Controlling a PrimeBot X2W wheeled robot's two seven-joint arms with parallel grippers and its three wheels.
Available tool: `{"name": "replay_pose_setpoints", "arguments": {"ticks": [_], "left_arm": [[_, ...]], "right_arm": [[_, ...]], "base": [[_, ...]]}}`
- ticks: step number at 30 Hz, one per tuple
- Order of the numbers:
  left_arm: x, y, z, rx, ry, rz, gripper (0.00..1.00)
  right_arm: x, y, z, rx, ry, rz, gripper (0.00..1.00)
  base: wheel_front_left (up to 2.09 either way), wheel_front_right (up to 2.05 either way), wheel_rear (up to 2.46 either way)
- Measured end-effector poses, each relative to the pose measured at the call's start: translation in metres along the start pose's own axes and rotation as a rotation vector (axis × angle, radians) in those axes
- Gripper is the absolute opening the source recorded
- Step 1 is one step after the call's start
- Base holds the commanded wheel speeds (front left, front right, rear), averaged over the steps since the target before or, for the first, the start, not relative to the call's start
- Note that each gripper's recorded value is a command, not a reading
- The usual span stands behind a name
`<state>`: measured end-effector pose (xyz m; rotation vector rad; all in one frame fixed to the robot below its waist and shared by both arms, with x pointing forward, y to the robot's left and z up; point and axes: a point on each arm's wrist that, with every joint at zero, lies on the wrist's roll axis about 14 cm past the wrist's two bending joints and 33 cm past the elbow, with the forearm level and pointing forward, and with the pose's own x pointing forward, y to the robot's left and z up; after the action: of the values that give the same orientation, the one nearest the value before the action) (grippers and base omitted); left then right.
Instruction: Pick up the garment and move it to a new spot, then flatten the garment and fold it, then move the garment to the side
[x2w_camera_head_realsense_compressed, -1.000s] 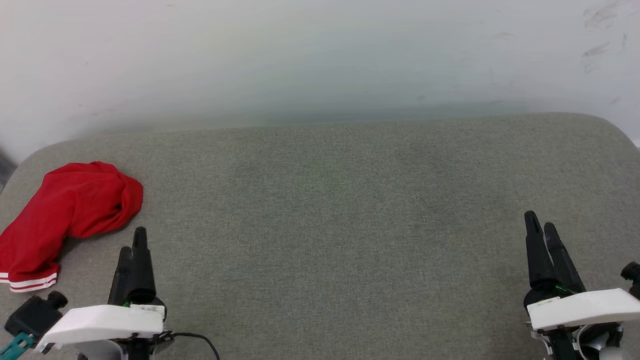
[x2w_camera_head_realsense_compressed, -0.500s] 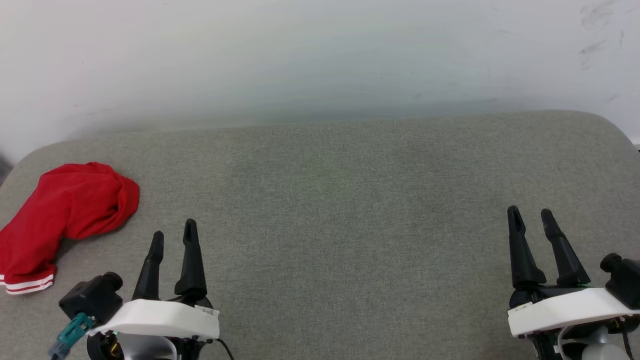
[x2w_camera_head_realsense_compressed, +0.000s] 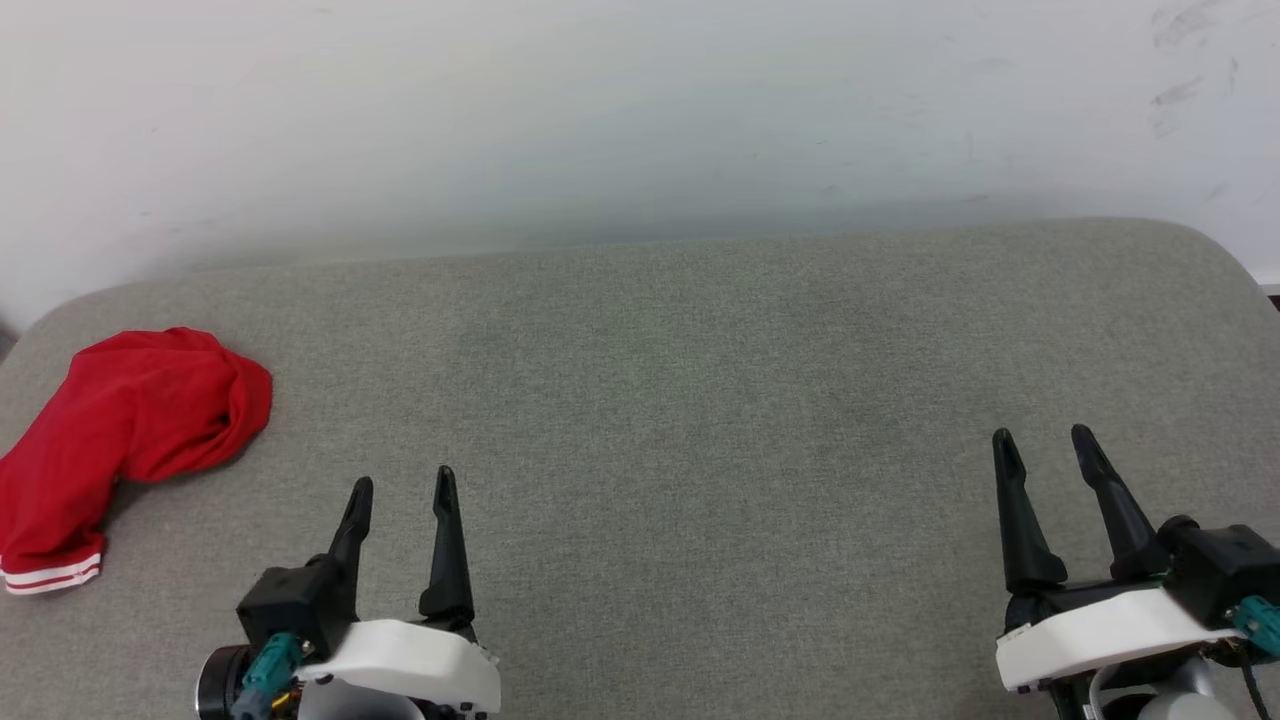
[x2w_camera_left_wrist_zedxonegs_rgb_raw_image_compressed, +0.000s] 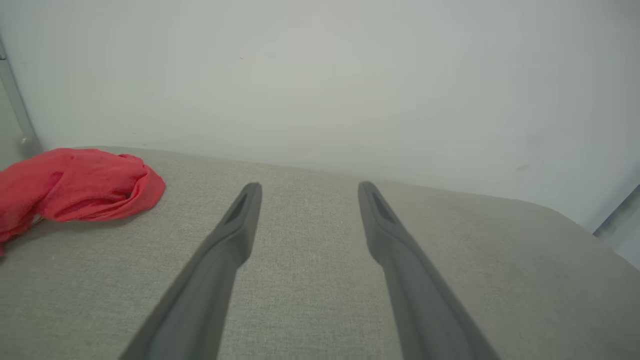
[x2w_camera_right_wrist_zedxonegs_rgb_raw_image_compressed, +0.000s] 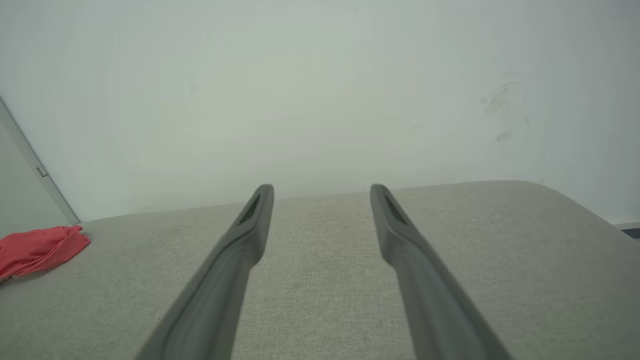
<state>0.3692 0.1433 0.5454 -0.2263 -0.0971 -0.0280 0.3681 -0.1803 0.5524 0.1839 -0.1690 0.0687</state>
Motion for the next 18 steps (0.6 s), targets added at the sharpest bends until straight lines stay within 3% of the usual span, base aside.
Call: {"name": "replay_pose_setpoints", "arguments": {"ticks": [9, 18], "left_arm": [[-0.005, -0.011, -0.010, 0.141, 0.004, -0.030, 1.00], [-0.001, -0.018, 0.009, 0.087, -0.063, -0.036, 1.00]], "right_arm": [[-0.002, 0.008, -0.004, -0.114, 0.007, 0.033, 1.00], [-0.003, 0.008, 0.005, -0.126, -0.031, 0.034, 1.00]], "base": [[0.00, 0.00, 0.00], [0.00, 0.00, 0.00]]}}
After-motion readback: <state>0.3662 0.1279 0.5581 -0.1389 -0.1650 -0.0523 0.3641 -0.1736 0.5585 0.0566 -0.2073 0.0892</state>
